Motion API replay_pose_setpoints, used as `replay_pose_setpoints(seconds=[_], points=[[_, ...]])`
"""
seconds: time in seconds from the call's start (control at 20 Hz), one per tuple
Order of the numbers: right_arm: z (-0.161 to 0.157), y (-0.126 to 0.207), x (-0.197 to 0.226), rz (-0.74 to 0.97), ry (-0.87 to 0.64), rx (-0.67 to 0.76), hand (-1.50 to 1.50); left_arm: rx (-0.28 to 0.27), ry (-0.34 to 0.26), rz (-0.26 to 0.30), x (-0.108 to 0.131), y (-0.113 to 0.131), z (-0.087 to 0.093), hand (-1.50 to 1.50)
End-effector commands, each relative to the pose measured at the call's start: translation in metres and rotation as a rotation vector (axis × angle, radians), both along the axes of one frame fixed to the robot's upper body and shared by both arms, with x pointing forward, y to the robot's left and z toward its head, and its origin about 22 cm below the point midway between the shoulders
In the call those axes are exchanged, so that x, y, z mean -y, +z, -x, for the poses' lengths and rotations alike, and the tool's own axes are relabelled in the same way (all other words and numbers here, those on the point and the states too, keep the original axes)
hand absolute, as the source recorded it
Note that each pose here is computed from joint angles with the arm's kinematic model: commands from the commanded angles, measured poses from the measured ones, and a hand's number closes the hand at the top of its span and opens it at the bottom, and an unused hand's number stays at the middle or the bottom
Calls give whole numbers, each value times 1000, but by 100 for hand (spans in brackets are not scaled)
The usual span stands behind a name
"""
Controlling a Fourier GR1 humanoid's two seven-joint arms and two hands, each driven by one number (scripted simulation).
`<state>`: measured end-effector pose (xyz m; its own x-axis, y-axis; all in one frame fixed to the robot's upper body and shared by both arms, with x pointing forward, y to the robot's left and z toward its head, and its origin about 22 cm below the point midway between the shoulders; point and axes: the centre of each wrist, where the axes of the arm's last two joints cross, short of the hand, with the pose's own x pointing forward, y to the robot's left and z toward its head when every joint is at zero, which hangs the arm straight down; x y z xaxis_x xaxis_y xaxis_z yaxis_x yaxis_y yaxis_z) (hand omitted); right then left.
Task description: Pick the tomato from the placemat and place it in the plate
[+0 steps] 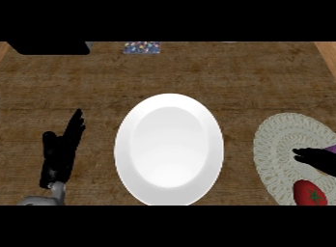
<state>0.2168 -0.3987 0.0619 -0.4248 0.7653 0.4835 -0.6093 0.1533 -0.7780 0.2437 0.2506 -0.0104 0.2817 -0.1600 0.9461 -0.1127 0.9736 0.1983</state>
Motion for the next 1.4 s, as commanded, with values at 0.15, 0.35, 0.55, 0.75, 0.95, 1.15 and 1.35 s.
replay_pose_setpoints(seconds=[0.15, 0.35, 0.55, 0.75, 0.95, 1.15, 1.35], points=[[11, -15, -14, 36, 36, -6, -150, -6, 4, -9, 7, -13, 11, 0], [-5, -19, -5, 30, 13, -22, -150, 10, 0, -5, 12, -20, 2, 0], [-3, -15, -21, 18, 16, -26, -150, 4, -4, -15, -14, -10, -5, 0], [1, -51, -7, 53, 24, -55, -150, -9, -1, 3, 1, 8, 2, 0], [0, -57, -26, 88, 76, 12, 150, 6, 7, -12, 9, 11, -20, 0], [-5, -41, -7, 18, 76, 77, 150, -7, -5, 0, 4, 3, -9, 0], [-10, -54, -16, 24, 60, 122, 150, -1, 7, 9, 4, -12, 2, 0]])
